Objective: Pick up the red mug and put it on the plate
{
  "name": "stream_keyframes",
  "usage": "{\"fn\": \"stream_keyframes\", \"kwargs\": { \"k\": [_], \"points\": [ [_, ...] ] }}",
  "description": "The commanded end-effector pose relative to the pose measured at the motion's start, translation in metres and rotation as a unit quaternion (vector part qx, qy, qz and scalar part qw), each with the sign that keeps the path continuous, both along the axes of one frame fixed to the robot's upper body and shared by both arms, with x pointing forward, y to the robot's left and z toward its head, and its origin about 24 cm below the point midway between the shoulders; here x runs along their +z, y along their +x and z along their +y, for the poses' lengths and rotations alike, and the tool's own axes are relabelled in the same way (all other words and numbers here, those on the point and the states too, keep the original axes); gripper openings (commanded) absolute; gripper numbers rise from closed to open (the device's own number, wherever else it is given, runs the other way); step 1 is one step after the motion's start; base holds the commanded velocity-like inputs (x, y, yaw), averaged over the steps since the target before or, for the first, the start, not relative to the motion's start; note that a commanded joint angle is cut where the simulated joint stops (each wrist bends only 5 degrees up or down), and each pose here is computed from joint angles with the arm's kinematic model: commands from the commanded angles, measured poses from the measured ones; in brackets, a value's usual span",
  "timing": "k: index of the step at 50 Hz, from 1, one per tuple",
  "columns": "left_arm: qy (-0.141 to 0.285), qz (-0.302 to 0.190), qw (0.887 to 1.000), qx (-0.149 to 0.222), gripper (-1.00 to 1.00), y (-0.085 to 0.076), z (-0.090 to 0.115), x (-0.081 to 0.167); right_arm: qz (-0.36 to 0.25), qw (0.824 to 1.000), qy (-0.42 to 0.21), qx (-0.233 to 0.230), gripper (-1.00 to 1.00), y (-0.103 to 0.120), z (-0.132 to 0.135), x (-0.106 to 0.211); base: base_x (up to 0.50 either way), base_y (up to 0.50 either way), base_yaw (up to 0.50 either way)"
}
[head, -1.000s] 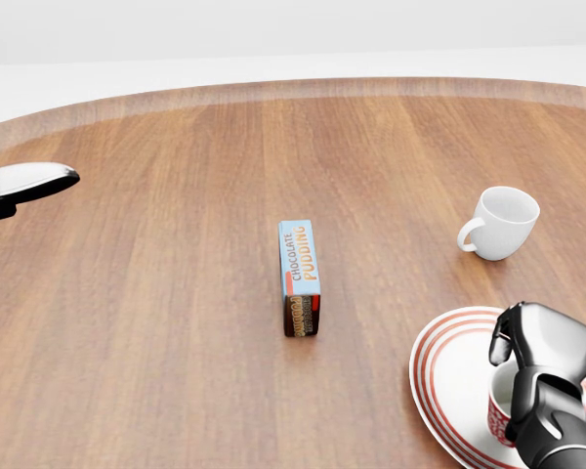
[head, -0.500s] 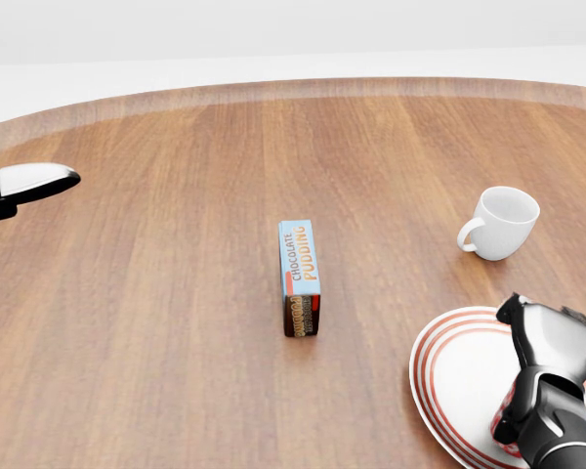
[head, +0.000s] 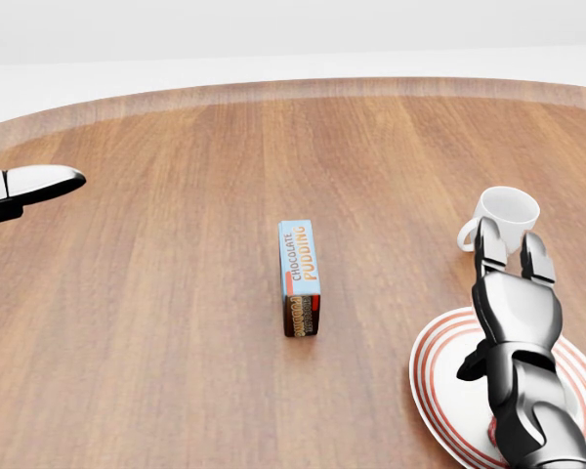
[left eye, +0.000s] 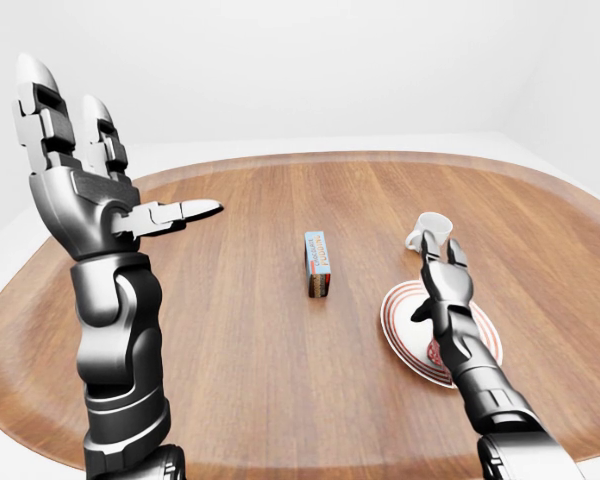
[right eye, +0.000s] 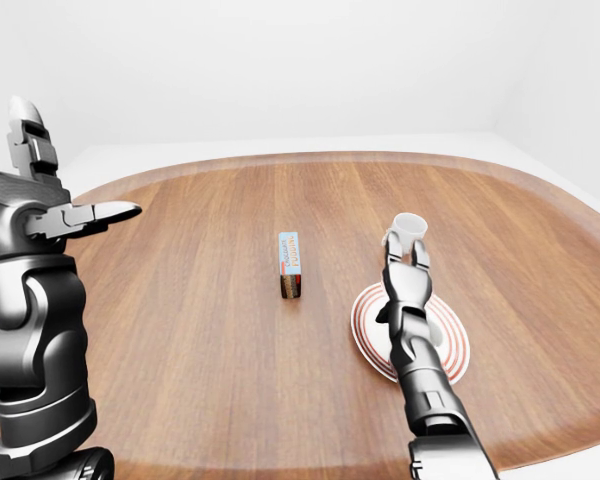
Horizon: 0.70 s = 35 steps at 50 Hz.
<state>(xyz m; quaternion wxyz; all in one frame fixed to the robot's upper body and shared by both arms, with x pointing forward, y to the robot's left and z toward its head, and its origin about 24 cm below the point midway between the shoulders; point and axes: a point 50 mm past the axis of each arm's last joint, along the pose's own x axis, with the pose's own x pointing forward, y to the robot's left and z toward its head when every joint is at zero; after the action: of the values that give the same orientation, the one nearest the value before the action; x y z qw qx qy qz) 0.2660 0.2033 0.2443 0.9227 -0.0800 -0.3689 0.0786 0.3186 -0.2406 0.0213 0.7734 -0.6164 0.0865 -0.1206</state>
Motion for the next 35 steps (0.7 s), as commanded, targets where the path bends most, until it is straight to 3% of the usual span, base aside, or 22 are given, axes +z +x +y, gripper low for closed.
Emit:
{"fn": "stream_keyframes", "kwargs": {
  "k": [1,10,16,18,19,21,23,26,27,29,31,33,35],
  "points": [
    [0.002,0.003,1.0,0.001,1.0,-0.001,0.0,-0.002,-0.067,0.995,-0.03,0.067,1.0,0.017,0.022,0.069,0.0,0.0,0.0],
    [0.003,0.008,1.0,0.002,1.0,0.0,0.001,-0.004,-0.108,0.986,-0.072,0.1,1.0,0.026,0.036,0.133,0.0,0.0,0.0],
    [0.003,0.005,1.0,0.003,1.0,0.0,0.002,-0.002,-0.116,0.985,-0.073,0.104,1.0,0.027,0.04,0.145,0.0,0.0,0.0],
    [0.002,0.004,1.0,0.003,1.0,-0.001,0.002,-0.002,-0.126,0.986,-0.022,0.108,1.0,0.027,0.04,0.144,0.0,0.0,0.0],
    [0.002,0.004,1.0,0.003,1.0,-0.001,0.002,-0.002,-0.136,0.983,0.041,0.114,1.0,0.027,0.041,0.144,0.0,0.0,0.0],
    [0.003,0.005,1.0,0.003,1.0,-0.001,0.001,-0.003,-0.148,0.965,0.167,0.137,1.0,0.028,0.043,0.143,0.0,0.0,0.0],
    [0.002,0.004,1.0,0.004,1.0,-0.001,0.002,-0.002,-0.16,0.944,0.239,0.161,1.0,0.027,0.048,0.146,0.0,0.0,0.0],
    [0.003,0.005,1.0,0.004,1.0,-0.001,0.001,-0.003,-0.179,0.895,0.36,0.194,1.0,0.026,0.053,0.15,0.0,0.0,0.0],
    [0.003,0.003,1.0,0.004,1.0,-0.002,0.001,-0.003,-0.17,0.866,0.416,0.22,1.0,0.026,0.058,0.149,0.0,0.0,0.0],
    [0.003,0.001,1.0,0.004,1.0,-0.002,0.001,-0.002,-0.188,0.846,0.447,0.219,1.0,0.025,0.058,0.152,0.0,0.0,0.0],
    [0.003,0.004,1.0,0.005,1.0,-0.001,0.002,-0.003,-0.171,0.851,0.448,0.216,1.0,0.026,0.061,0.143,0.0,0.0,0.0],
    [0.003,0.004,1.0,0.005,1.0,-0.001,0.002,-0.003,-0.171,0.829,0.486,0.219,1.0,0.025,0.063,0.139,0.0,0.0,0.0],
    [0.002,0.004,1.0,0.005,1.0,-0.001,0.001,-0.003,-0.166,0.819,0.504,0.22,1.0,0.025,0.065,0.136,0.0,0.0,0.0]
  ]
}}
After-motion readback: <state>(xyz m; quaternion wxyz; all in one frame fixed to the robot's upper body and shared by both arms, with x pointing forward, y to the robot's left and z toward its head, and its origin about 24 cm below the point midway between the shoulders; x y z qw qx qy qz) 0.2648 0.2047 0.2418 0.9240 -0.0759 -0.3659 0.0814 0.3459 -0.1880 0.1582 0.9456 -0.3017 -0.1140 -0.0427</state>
